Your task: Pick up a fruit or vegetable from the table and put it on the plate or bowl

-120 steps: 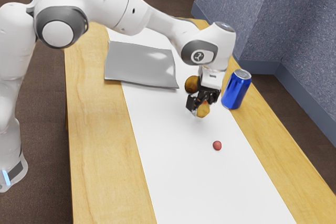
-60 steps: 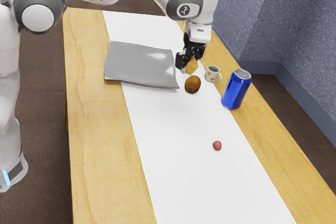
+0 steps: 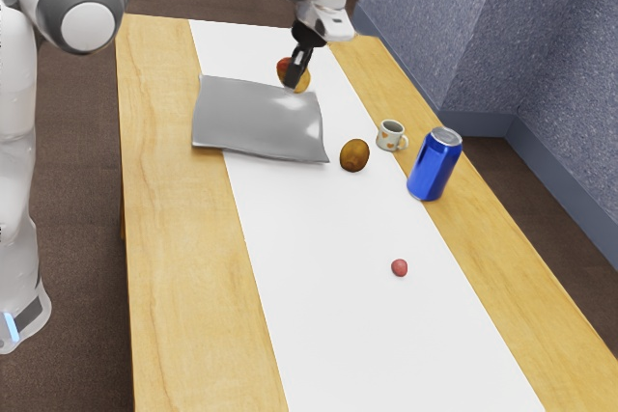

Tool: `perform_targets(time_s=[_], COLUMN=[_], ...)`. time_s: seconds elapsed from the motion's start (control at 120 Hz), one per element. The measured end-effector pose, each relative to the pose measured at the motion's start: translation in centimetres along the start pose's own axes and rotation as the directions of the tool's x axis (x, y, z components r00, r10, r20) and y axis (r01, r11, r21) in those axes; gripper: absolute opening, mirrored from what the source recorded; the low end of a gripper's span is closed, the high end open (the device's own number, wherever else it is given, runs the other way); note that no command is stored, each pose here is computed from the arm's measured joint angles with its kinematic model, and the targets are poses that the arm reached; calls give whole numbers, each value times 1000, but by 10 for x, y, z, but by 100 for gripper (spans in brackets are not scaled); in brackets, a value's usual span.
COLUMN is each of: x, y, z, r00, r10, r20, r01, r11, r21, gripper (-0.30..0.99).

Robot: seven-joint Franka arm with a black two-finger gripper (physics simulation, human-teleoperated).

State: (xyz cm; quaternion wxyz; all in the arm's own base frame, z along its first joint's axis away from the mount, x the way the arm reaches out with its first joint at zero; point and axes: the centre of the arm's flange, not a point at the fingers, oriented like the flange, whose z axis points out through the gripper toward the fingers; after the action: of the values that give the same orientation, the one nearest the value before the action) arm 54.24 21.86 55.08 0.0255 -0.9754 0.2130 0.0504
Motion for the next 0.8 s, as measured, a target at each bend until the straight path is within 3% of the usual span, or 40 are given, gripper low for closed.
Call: perform_targets(time_s=[0.283, 0.483, 0.8], x=[-3, 2, 1], y=[-21, -21, -22], z=[17, 20, 20], r00=[979, 963, 939], r10=[-200, -268, -344], r20=[24, 26, 24], r01=[200, 267, 343], r11=[980, 963, 939], r21=[12, 35, 43], gripper=[25, 57, 68])
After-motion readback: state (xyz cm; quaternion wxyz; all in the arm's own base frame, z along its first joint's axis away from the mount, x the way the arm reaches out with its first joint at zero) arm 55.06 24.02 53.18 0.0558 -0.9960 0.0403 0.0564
